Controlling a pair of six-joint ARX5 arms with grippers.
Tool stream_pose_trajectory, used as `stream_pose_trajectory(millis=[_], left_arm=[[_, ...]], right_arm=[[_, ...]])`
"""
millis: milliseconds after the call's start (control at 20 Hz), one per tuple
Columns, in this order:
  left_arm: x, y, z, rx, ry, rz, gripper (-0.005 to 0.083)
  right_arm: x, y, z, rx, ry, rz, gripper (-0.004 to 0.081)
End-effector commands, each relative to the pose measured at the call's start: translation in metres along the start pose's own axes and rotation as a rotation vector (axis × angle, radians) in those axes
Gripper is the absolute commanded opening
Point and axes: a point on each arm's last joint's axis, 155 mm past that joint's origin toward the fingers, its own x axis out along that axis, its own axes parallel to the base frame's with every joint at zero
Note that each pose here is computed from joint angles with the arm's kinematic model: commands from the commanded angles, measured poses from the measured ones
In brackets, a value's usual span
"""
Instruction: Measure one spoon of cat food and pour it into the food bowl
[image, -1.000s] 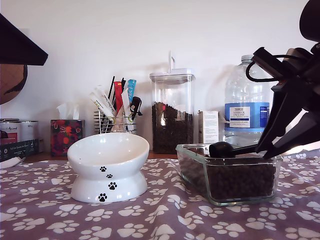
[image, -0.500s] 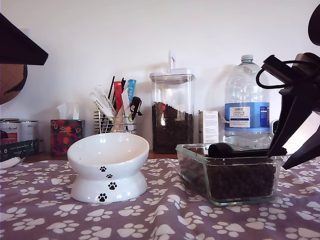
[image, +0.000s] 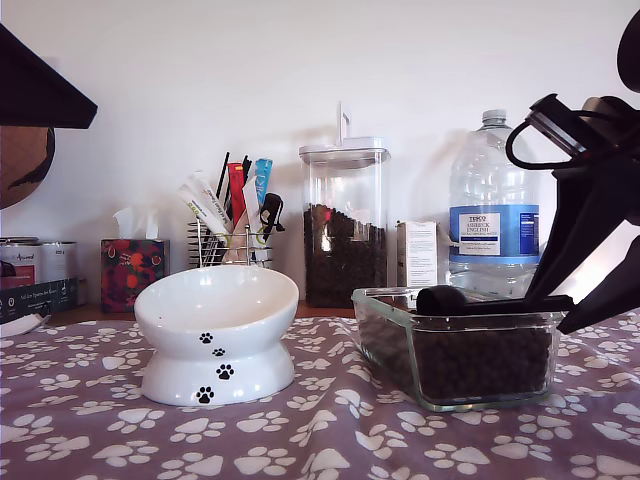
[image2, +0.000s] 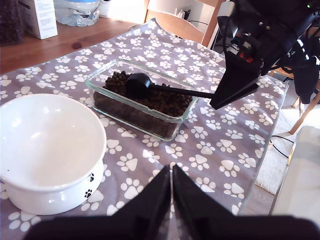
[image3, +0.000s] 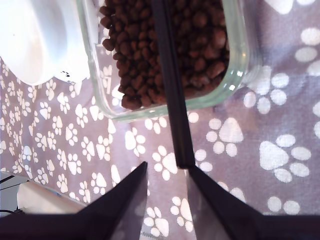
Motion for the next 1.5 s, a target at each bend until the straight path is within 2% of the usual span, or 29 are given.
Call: stream_pose_trajectory(millis=[0, 100, 250, 350, 450, 500, 550, 650, 700, 750, 900, 1050, 1250, 1350, 1450], left_arm=[[0.002, 0.000, -0.006, -0.003, 0.010, -0.004, -0.0019], [0.002, 0.000, -0.006, -0.003, 0.010, -0.004, -0.0019], [0.002, 0.000, -0.006, -0.002, 0.008, -0.005, -0.0019], [0.002, 0.000, -0.006, -0.002, 0.008, -0.004, -0.0019], [0.002, 0.000, -0.006, -0.002, 0.008, -0.004, -0.0019], [0.002, 0.000, -0.006, -0.002, 0.009, -0.004, -0.0019], [0.002, 0.000, -0.006, -0.002, 0.009, -0.004, -0.0019], [0.002, 0.000, -0.006, -0.003, 0.011, -0.004, -0.0019], [0.002, 0.000, -0.006, -0.003, 0.011, -0.003, -0.0019], [0.002, 0.001, -0.006, -0.003, 0.012, -0.002, -0.0019], [0.002, 0.005, -0.008, -0.007, 0.017, 0.021, -0.0019], [0.002, 0.006, -0.008, -0.007, 0.017, 0.024, -0.0019], [0.002, 0.006, -0.008, -0.006, 0.017, 0.025, -0.0019], [0.002, 0.006, -0.008, -0.006, 0.017, 0.024, -0.0019], [0.002, 0.006, -0.008, -0.006, 0.017, 0.024, -0.0019]], right_arm=[[-0.011, 0.008, 0.014, -0.070, -0.037, -0.023, 0.0218], [-0.018, 0.000, 0.015, -0.118, -0.029, -0.094, 0.0222], [-0.028, 0.005, 0.015, -0.154, -0.004, -0.113, 0.0268], [-0.035, 0.011, 0.016, -0.187, 0.006, -0.119, 0.0268], [-0.040, 0.015, 0.015, -0.252, 0.024, -0.131, 0.0268], [-0.041, 0.017, 0.013, -0.325, 0.042, -0.136, 0.0266], [-0.042, 0.016, 0.010, -0.401, 0.059, -0.159, 0.0249], [-0.042, 0.010, 0.009, -0.517, 0.069, -0.224, 0.0123], [-0.041, 0.013, 0.010, -0.562, 0.064, -0.226, 0.0056], [-0.042, 0.017, 0.014, -0.581, 0.041, -0.219, -0.0018], [-0.057, 0.024, 0.041, -0.638, -0.111, -0.270, -0.0011], [-0.088, 0.037, 0.063, -0.696, -0.320, -0.314, -0.0011], [-0.118, 0.042, 0.070, -0.740, -0.562, -0.332, -0.0011], [-0.117, 0.037, 0.066, -0.775, -0.614, -0.339, -0.0011], [-0.107, 0.028, 0.054, -0.780, -0.601, -0.332, -0.0011]])
